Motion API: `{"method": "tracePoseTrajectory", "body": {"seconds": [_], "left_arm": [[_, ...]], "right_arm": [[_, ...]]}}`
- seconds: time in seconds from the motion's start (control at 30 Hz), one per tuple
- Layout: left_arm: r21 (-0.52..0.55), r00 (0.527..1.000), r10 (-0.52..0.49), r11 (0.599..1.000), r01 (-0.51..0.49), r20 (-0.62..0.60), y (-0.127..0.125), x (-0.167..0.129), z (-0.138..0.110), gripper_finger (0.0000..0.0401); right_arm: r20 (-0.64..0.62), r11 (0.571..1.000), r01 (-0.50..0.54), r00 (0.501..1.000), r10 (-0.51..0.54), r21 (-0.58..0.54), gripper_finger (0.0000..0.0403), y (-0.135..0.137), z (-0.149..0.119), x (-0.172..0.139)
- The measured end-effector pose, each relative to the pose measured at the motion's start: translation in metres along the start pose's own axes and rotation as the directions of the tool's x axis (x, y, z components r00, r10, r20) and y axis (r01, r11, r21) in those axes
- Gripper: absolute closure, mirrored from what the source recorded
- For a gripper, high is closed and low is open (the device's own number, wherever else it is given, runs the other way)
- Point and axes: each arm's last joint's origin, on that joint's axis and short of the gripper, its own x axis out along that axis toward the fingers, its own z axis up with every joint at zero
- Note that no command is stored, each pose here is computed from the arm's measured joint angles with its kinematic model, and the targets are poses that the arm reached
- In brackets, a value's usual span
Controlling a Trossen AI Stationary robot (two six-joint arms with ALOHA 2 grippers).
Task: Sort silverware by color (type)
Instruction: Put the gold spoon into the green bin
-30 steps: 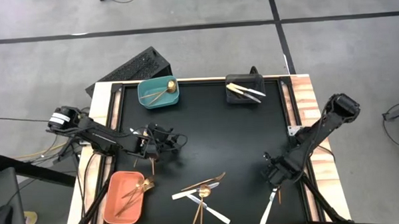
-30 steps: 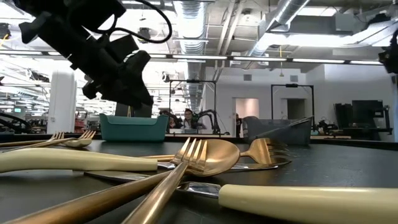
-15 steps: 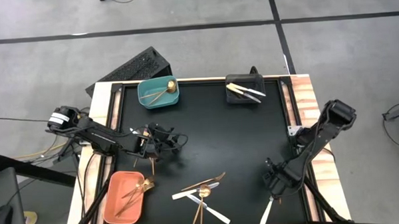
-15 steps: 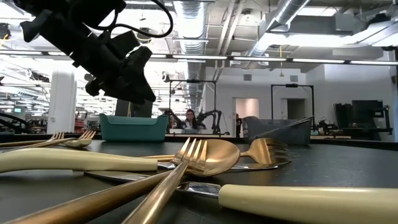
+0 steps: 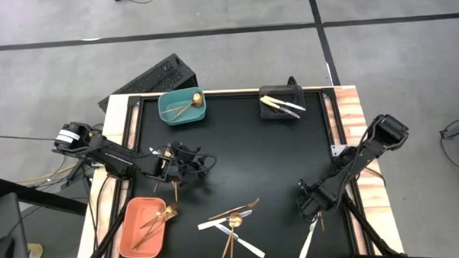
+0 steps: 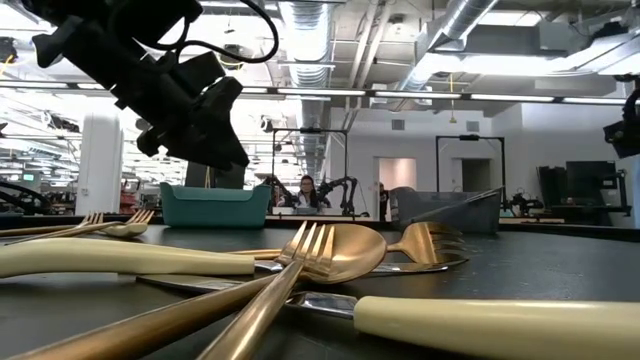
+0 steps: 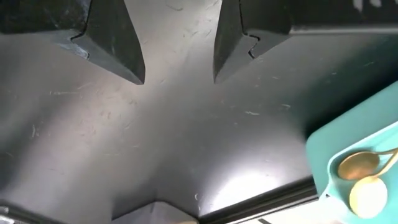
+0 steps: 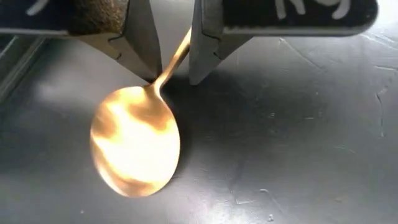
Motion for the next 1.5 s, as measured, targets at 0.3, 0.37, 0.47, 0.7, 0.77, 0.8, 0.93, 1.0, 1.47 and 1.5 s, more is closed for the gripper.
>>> {"method": "tracePoseTrajectory", "body": {"seconds": [0.3, 0.37, 0.47, 0.7, 0.77, 0.8, 0.93, 1.0, 1.47, 1.5], "left_arm": [[0.022, 1.000, -0.011, 1.000, 0.011, -0.008, -0.001, 0.000, 0.000, 0.0223], [0.011, 1.000, -0.015, 1.000, 0.015, -0.003, -0.001, 0.000, 0.000, 0.0223], [0.005, 1.000, -0.024, 1.000, 0.024, 0.003, -0.002, 0.000, 0.001, 0.0223], [-0.005, 0.998, -0.060, 0.998, 0.060, 0.009, -0.005, 0.000, 0.003, 0.0223], [0.012, 0.997, -0.071, 0.997, 0.071, 0.018, -0.007, 0.000, 0.004, 0.0223], [0.035, 0.996, -0.083, 0.996, 0.082, 0.028, -0.008, 0.000, 0.005, 0.0223], [0.169, 0.977, -0.209, 0.965, 0.199, 0.046, -0.021, 0.005, 0.007, 0.0223], [0.203, 0.947, -0.314, 0.934, 0.294, 0.073, -0.031, 0.008, 0.009, 0.0223], [0.337, 0.739, -0.626, 0.771, 0.540, 0.249, -0.060, 0.017, 0.013, 0.0223], [0.337, 0.738, -0.627, 0.771, 0.541, 0.248, -0.060, 0.017, 0.013, 0.0223]], "right_arm": [[0.108, 0.993, -0.054, 0.992, 0.065, -0.102, 0.0352, 0.004, 0.012, -0.009], [0.237, 0.988, -0.100, 0.963, 0.125, -0.116, 0.0369, 0.006, 0.019, -0.016], [0.374, 0.981, -0.143, 0.909, 0.183, -0.132, 0.0391, 0.005, 0.027, -0.026], [0.605, 0.957, -0.195, 0.744, 0.286, -0.212, 0.0386, 0.007, 0.046, -0.047], [0.670, 0.951, -0.199, 0.675, 0.308, -0.236, 0.0387, 0.009, 0.052, -0.053], [0.702, 0.950, -0.196, 0.640, 0.313, -0.244, 0.0387, 0.011, 0.055, -0.056], [0.809, 0.955, -0.163, 0.507, 0.297, -0.248, 0.0388, 0.018, 0.073, -0.067], [0.828, 0.952, -0.153, 0.469, 0.307, -0.266, 0.0388, 0.024, 0.083, -0.072], [0.712, 0.745, -0.172, 0.222, 0.666, -0.644, 0.0388, 0.046, 0.136, -0.108], [0.693, 0.720, -0.173, 0.194, 0.694, -0.673, 0.0389, 0.046, 0.140, -0.110]]}}
